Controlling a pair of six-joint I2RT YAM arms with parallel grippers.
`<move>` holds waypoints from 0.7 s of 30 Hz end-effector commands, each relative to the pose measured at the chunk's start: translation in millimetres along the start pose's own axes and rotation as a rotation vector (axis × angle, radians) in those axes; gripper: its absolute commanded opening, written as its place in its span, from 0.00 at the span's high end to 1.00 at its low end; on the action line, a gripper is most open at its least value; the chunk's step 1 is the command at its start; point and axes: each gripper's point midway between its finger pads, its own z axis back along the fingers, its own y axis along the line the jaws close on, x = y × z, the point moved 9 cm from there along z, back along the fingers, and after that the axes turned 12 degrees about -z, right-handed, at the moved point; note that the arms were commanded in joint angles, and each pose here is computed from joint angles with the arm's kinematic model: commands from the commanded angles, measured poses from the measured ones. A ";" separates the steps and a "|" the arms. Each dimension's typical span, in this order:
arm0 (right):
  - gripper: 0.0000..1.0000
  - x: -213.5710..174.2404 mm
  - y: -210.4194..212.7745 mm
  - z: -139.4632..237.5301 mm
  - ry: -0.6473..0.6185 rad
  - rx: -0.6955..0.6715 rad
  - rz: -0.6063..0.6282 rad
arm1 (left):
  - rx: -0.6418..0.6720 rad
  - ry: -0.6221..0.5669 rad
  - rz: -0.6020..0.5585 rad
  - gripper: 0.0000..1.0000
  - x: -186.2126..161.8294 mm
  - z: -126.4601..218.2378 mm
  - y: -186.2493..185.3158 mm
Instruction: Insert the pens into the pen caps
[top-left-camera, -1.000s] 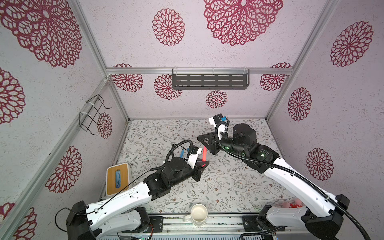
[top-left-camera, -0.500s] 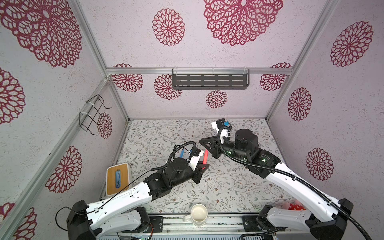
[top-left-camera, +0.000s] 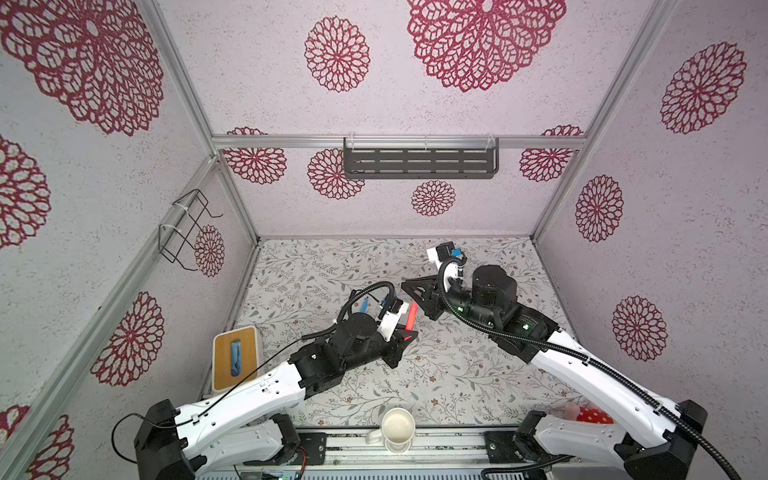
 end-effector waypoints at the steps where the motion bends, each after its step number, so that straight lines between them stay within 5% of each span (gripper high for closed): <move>1: 1.00 -25.2 -10.8 -0.9 0.116 -0.027 -0.049 | 0.023 -0.228 0.024 1.00 48.2 16.4 8.5; 21: 1.00 -71.7 -36.6 -13.4 0.191 -0.049 -0.150 | 0.060 -0.239 0.075 1.00 49.1 16.2 30.1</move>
